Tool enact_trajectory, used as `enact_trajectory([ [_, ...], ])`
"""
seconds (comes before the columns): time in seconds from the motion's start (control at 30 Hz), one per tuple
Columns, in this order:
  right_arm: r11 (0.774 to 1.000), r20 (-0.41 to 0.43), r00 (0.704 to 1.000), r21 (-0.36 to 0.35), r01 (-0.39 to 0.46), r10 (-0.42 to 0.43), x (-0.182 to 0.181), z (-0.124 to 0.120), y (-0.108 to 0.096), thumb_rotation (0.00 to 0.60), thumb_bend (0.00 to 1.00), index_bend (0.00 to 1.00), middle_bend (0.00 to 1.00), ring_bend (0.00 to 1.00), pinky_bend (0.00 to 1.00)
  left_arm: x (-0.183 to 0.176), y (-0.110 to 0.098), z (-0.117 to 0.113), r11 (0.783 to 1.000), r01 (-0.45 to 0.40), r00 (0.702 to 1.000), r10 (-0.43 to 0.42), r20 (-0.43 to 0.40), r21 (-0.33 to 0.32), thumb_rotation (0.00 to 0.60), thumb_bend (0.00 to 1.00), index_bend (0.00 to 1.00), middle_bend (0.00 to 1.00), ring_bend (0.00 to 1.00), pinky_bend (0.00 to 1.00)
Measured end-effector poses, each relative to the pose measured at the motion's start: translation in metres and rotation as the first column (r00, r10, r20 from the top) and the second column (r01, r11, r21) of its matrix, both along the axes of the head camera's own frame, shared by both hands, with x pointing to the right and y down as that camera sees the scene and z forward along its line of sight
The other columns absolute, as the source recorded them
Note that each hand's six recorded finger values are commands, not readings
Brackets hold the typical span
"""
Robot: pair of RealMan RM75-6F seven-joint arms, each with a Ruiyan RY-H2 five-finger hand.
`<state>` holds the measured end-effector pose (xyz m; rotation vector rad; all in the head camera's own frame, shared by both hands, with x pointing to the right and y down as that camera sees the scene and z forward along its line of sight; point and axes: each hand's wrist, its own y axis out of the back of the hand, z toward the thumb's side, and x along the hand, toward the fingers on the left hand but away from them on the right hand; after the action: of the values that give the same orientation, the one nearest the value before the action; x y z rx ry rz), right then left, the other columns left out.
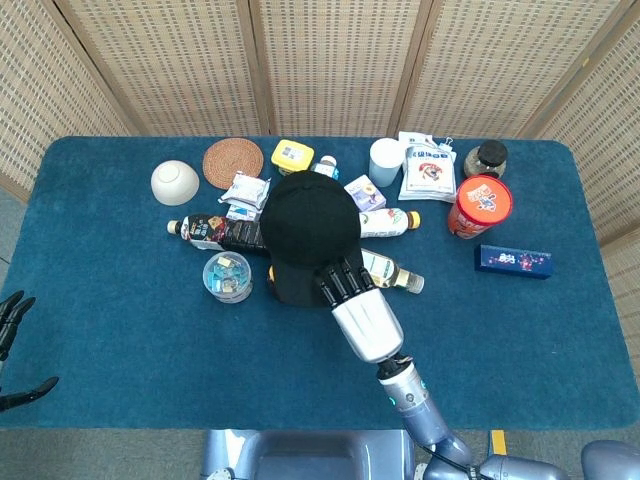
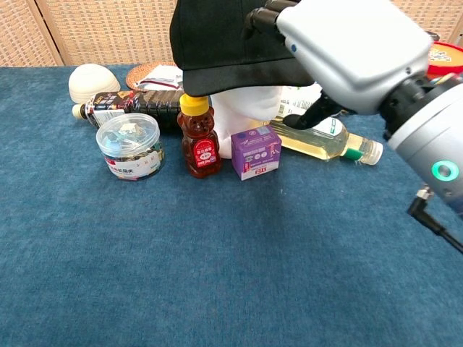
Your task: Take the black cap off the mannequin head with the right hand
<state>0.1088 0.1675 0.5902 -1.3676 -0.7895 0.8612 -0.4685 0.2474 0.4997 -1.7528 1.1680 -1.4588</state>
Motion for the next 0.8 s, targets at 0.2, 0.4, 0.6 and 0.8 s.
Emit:
enact_trajectory([
  [0.2, 0.999, 0.008, 1.0, 0.048, -0.019, 0.018, -0.005, 0.011, -0.006, 0.6, 0.36, 0.29, 0.31, 0.32, 0.47, -0.002, -0.001, 0.0, 1.0, 0.01, 1.0, -0.01, -0.01, -0.011, 0.6, 0.08, 0.0, 0.0, 0.0, 0.0],
  [0.4, 0.994, 0.064, 0.998, 0.107, -0.024, 0.018, -0.009, 0.01, -0.008, 0.6, 0.53, 0.44, 0.45, 0.46, 0.58, -0.002, -0.001, 0.002, 1.0, 0.01, 1.0, -0.011, -0.021, -0.024, 0.6, 0.08, 0.0, 0.0, 0.0, 0.0],
  [0.6, 0.989, 0.078, 0.997, 0.145, -0.003, -0.008, -0.012, 0.015, -0.011, 0.6, 0.58, 0.53, 0.54, 0.56, 0.67, 0.004, 0.002, 0.005, 0.999, -0.019, 1.0, 0.018, -0.019, -0.047, 0.6, 0.08, 0.0, 0.0, 0.0, 0.0],
  [0.8, 0.984, 0.141, 0.99, 0.18, -0.008, -0.018, -0.011, 0.009, -0.017, 0.6, 0.62, 0.63, 0.64, 0.66, 0.77, 0.003, 0.002, 0.006, 0.999, -0.011, 1.0, 0.011, -0.016, -0.049, 0.6, 0.08, 0.0, 0.0, 0.0, 0.0],
])
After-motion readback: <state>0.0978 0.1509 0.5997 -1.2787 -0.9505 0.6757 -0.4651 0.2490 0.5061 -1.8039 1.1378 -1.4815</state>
